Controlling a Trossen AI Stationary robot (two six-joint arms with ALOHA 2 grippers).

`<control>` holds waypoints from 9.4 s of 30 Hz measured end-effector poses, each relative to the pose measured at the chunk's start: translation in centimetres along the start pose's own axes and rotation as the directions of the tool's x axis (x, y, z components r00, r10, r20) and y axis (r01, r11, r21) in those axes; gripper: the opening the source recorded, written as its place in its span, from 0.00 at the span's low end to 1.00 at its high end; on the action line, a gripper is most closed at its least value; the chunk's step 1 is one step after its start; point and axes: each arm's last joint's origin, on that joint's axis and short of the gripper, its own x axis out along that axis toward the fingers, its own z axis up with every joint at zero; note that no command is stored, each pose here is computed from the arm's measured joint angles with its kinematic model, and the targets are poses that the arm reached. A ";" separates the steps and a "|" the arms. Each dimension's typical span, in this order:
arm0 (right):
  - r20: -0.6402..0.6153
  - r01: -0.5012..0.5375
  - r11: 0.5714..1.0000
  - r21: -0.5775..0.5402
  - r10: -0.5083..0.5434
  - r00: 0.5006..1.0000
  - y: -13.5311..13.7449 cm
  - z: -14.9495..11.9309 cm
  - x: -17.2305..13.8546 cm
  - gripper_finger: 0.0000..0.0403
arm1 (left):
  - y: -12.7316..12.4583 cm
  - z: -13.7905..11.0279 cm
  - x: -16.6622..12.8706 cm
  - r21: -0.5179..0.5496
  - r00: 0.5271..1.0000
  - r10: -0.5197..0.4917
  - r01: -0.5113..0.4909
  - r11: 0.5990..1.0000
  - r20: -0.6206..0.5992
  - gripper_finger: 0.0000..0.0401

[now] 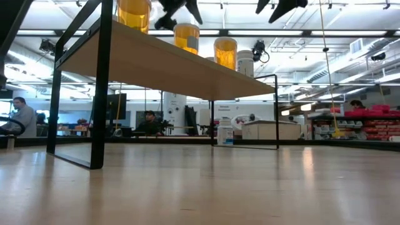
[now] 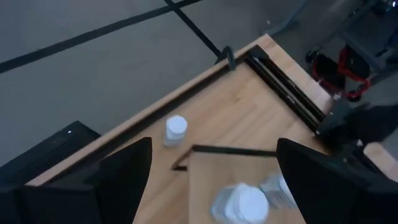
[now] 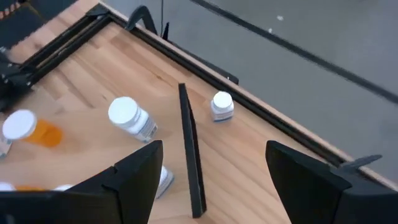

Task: Pick and place medicine bottles onto shelf by color
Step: Put the white pill bottle on the shelf

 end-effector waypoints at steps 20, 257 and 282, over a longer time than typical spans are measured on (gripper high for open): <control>-0.191 -0.082 0.972 0.221 0.126 0.973 -3.3 4.8 21.4 0.72 | 4.8 -0.4 -1.5 0.179 0.977 0.126 -0.094 0.979 -0.175 0.87; -0.277 0.012 0.948 0.318 0.081 0.958 -4.4 5.8 28.4 0.49 | 7.6 -0.7 -2.0 0.339 0.942 0.203 -0.104 0.935 -0.269 0.87; -0.165 -0.397 0.909 -0.131 0.375 0.912 0.6 10.2 17.3 0.49 | 6.9 0.1 -1.8 0.428 0.969 -0.082 0.179 0.886 -0.235 0.87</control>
